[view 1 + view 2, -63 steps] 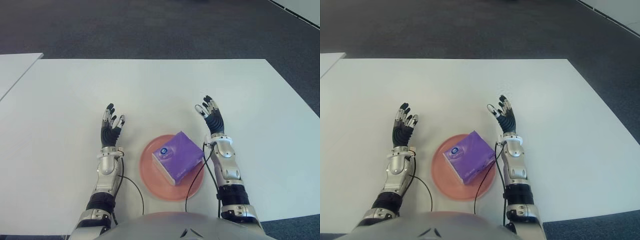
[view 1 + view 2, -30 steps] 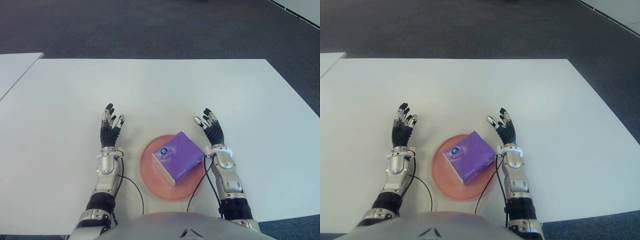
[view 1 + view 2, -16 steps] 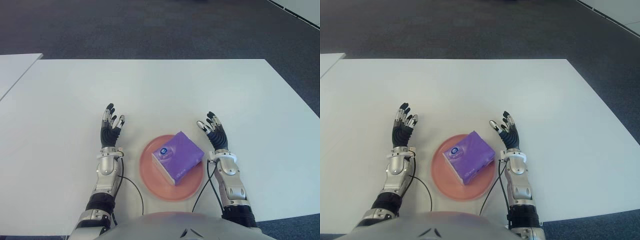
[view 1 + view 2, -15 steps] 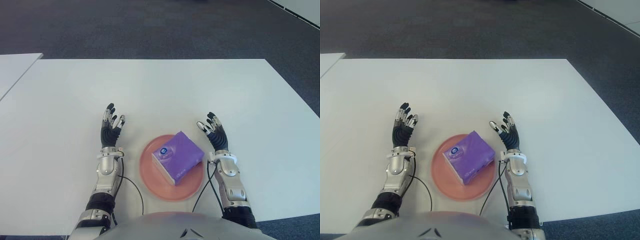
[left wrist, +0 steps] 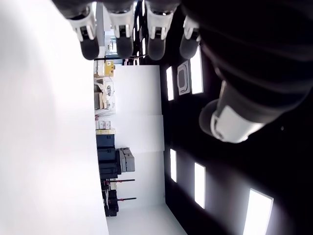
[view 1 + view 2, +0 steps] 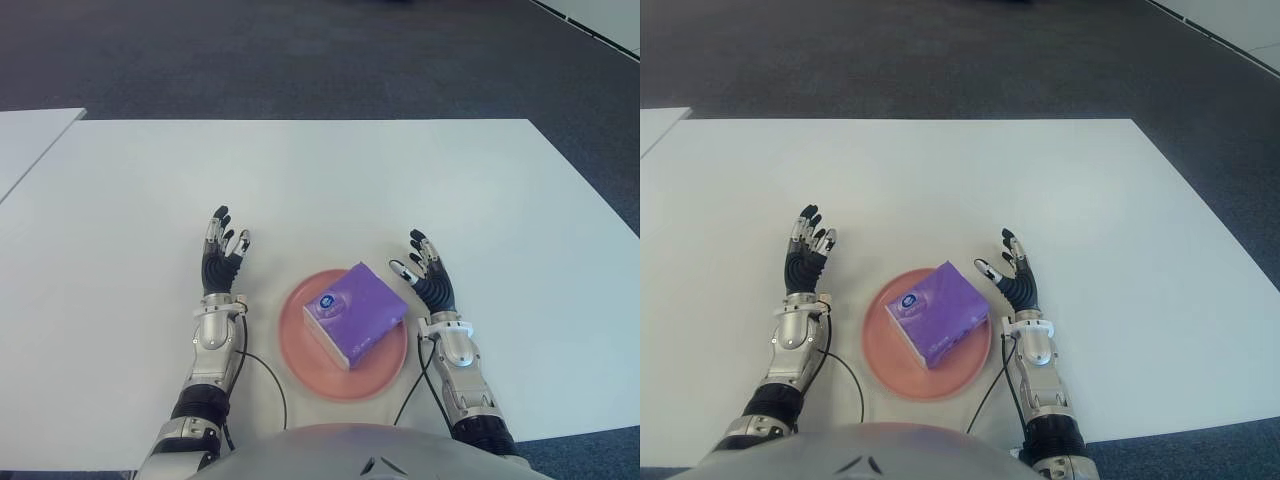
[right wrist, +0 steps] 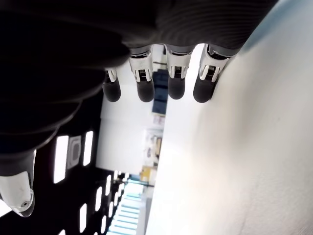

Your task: Put the tissue paper into the plate.

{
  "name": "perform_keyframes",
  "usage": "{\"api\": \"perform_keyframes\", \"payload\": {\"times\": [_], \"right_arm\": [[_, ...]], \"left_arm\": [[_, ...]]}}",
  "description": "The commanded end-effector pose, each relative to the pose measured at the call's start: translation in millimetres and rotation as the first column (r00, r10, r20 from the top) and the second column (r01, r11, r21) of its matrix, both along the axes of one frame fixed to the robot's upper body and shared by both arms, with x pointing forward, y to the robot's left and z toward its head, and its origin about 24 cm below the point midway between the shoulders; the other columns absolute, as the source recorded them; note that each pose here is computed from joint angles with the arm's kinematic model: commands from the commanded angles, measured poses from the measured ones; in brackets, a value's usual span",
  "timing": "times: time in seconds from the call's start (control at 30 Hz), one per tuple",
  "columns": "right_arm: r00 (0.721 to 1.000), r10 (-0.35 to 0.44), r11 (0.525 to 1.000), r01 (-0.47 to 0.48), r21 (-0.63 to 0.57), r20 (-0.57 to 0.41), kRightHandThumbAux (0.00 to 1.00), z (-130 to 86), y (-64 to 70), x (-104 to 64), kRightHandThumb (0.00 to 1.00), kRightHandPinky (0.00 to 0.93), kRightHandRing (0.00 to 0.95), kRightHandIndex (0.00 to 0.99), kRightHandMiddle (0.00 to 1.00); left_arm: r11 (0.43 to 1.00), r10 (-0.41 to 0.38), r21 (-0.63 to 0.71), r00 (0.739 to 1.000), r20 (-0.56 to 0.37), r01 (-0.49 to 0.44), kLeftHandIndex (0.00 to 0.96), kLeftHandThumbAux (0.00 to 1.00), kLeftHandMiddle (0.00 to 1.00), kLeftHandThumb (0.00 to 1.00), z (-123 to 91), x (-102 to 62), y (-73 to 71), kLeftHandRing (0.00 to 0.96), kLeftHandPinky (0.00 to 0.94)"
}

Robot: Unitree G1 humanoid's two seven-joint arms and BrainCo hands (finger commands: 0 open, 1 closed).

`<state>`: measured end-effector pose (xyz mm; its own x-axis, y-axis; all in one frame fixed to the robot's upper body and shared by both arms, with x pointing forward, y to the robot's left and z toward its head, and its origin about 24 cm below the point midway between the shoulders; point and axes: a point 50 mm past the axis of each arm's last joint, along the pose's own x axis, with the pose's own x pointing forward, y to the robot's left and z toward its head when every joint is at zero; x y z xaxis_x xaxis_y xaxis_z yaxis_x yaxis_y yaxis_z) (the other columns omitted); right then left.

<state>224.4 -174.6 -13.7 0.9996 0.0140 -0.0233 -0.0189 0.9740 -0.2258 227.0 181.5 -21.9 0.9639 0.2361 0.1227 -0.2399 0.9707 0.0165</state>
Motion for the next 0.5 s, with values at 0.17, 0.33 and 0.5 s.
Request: {"api": "perform_keyframes", "payload": {"times": [0.17, 0.33, 0.5], "right_arm": [[0.993, 0.06, 0.995, -0.067, -0.07, -0.101, 0.552, -28.4, 1.7, -7.4, 0.005, 0.0, 0.0, 0.0, 0.0], [0.994, 0.064, 0.994, -0.072, -0.079, -0.092, 0.543, -30.3, 5.1, -5.7, 0.0, 0.0, 0.0, 0.0, 0.0], [0.995, 0.064, 0.992, -0.071, -0.106, -0.072, 0.523, -27.3, 10.2, -4.6, 0.0, 0.0, 0.0, 0.0, 0.0]], "left_arm": [[1.0, -0.005, 0.022, 0.987, -0.161, 0.009, 0.079, 0.627, 0.042, 0.223, -33.4, -29.1, 6.8, 0.007, 0.016], [1.0, -0.002, 0.019, 0.987, -0.161, 0.005, 0.08, 0.631, 0.043, 0.226, -33.6, -28.0, 6.8, 0.009, 0.021], [1.0, -0.002, 0.015, 0.986, -0.167, 0.004, 0.08, 0.632, 0.044, 0.225, -34.0, -27.0, 6.9, 0.009, 0.019]]}}
